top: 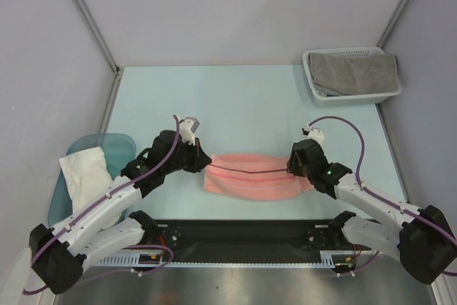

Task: Fold and stack the towels
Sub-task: Flatten out the crumpled towel

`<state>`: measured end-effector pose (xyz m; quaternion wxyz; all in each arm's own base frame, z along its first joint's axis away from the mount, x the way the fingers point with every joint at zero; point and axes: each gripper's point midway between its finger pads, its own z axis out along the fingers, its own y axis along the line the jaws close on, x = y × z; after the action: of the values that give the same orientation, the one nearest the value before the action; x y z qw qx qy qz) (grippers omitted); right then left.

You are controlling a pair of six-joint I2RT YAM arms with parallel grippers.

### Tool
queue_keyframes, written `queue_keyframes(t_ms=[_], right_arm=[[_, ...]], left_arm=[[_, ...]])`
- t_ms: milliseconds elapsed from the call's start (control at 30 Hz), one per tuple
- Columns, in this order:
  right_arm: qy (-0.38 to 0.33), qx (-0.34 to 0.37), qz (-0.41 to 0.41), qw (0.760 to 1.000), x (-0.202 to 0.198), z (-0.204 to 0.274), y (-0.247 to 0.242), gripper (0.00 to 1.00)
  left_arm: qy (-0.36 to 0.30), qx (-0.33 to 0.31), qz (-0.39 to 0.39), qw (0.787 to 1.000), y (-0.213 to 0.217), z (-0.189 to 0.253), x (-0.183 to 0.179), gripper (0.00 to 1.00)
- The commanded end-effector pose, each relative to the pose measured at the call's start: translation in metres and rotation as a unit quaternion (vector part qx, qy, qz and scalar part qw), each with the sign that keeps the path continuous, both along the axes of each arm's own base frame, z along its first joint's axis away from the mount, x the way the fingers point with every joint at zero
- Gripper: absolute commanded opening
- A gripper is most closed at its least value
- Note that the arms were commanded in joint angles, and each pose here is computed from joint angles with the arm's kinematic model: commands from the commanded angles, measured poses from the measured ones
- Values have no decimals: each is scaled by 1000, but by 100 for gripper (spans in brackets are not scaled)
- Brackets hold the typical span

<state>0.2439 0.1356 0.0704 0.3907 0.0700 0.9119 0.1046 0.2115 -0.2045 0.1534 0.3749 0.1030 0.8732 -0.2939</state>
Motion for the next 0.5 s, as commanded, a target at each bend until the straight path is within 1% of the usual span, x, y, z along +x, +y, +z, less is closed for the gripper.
queue_keyframes(t_ms=[0, 67, 100, 167, 200, 267, 333, 367, 433, 467], right_arm=[[-21, 13, 1, 1000, 9, 8, 5, 31], [-23, 14, 0, 1000, 9, 11, 4, 24], [-26, 16, -1, 1000, 8, 15, 3, 17], [-35, 16, -6, 999, 10, 24, 1, 11], [-36, 14, -5, 999, 7, 28, -1, 6], [-51, 16, -11, 999, 10, 42, -3, 2], [-67, 21, -12, 997, 8, 59, -6, 0], [-76, 22, -15, 997, 9, 67, -8, 0], [-105, 33, -10, 994, 9, 94, -9, 0], [-114, 36, -9, 993, 8, 103, -10, 0]], left_arm=[[-22, -25, -1, 999, -7, 22, 6, 0], [-22, -25, 0, 999, -6, 23, 5, 0], [-22, -26, -2, 999, -7, 23, 5, 0], [-24, -28, -1, 999, -6, 26, 5, 0], [-25, -28, -1, 999, -6, 27, 5, 0], [-30, -29, 1, 999, -5, 32, 5, 0], [-37, -31, 3, 999, -4, 38, 5, 0], [-49, -37, 3, 998, -3, 48, 5, 0], [-57, -35, 6, 998, 0, 55, 5, 0], [-72, -41, 4, 997, 0, 69, 6, 0]])
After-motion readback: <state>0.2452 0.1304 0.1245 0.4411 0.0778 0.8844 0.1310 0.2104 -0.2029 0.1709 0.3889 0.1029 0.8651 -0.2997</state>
